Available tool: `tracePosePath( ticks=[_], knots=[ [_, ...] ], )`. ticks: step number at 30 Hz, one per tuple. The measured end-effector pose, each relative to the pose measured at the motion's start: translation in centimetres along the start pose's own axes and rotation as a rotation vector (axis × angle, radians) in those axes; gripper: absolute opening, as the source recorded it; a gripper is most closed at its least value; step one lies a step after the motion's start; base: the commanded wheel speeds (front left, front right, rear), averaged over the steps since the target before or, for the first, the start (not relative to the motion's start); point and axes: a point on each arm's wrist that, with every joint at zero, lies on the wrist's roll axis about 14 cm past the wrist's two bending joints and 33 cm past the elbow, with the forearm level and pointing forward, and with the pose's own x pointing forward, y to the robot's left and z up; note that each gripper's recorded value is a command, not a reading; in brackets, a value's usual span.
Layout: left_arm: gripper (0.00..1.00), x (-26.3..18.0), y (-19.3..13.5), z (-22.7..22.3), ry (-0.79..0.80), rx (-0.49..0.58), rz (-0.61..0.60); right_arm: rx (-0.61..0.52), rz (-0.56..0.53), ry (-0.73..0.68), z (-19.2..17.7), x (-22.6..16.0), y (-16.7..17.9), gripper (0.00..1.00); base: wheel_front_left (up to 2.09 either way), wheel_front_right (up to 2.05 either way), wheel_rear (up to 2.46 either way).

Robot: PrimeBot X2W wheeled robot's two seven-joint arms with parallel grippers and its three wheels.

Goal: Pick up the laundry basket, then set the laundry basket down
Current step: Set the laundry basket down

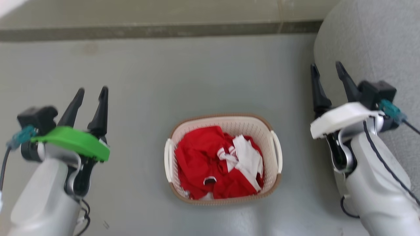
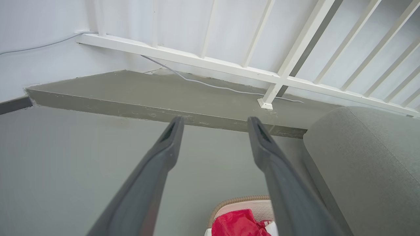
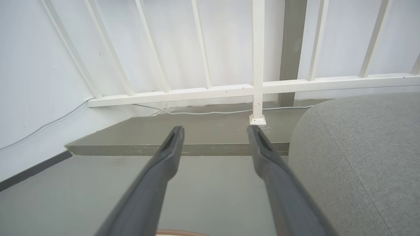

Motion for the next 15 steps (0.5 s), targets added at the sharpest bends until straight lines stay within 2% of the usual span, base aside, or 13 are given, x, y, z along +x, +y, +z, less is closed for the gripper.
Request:
tracePosePath(
  ticks=[4, 12, 15],
  knots=[
    [1.00, -2.3, 0.3, 1.6, -0.060, -0.005, 0.033, 0.018, -0.023, -0.039, 1.3, -1.9, 0.0, 1.00, 0.00, 0.00, 0.00],
    [1.00, -6.1, -0.4, 2.1, -0.097, 0.029, 0.050, 0.031, -0.041, -0.022, 0.6, -6.0, 0.5, 1.00, 0.00, 0.00, 0.00],
    [1.00, -7.4, -1.0, 2.7, -0.123, 0.045, 0.045, 0.014, -0.042, -0.070, 2.3, -6.8, 0.3, 1.00, 0.00, 0.00, 0.00]
  ],
)
